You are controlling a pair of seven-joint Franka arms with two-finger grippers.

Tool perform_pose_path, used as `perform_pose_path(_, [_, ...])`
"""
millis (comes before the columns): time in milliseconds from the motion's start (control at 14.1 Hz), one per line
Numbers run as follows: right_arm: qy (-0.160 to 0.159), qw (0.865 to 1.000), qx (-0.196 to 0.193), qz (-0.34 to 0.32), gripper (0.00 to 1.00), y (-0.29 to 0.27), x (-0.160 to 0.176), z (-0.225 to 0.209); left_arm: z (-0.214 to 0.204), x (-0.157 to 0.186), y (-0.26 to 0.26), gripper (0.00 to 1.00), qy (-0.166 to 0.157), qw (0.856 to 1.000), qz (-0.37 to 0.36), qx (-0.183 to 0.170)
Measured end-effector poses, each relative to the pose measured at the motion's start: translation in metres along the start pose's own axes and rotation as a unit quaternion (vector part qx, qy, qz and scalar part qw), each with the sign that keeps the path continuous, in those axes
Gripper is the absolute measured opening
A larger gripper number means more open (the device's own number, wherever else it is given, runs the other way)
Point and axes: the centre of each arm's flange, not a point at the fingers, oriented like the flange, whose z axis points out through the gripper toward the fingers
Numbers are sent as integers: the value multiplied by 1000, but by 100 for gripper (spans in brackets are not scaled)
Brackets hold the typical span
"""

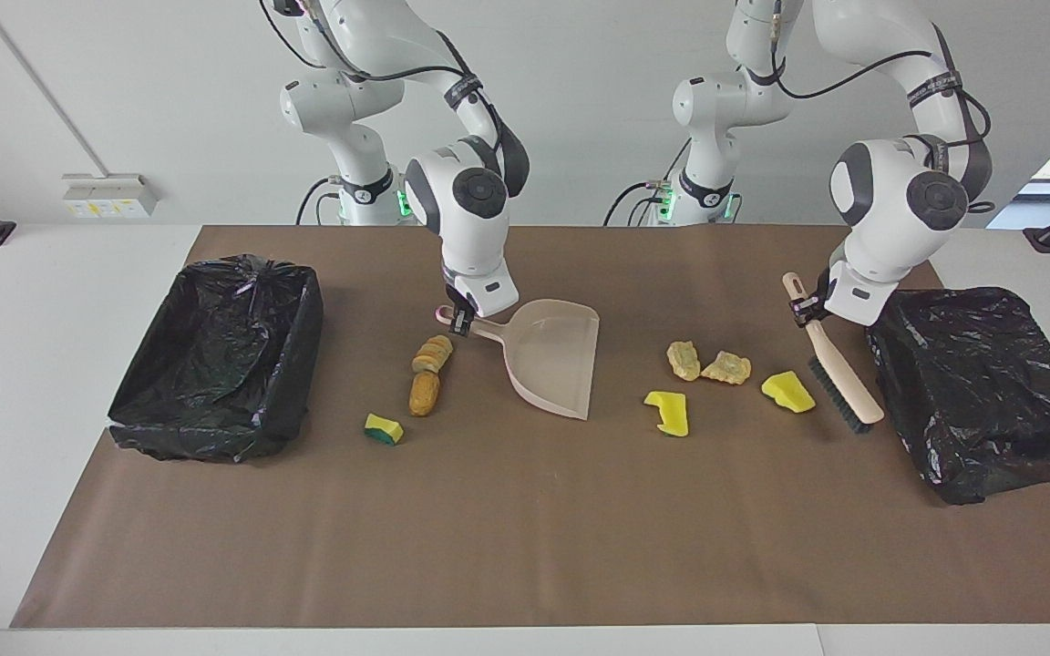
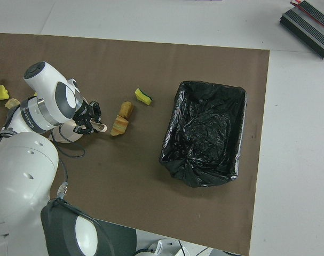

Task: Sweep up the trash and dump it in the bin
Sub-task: 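Sweep the scraps toward the dustpan with the brush in the left gripper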

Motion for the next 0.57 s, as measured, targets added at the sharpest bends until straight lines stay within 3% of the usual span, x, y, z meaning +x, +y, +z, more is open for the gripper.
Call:
perform_pose_path(354, [0,1000,0,0,32,0,0,0,41,-55,45,26,-12,997,75,21])
perform_pose_path(566, [0,1000,0,0,32,0,0,0,39,-83,107,26,-2,998,57,35])
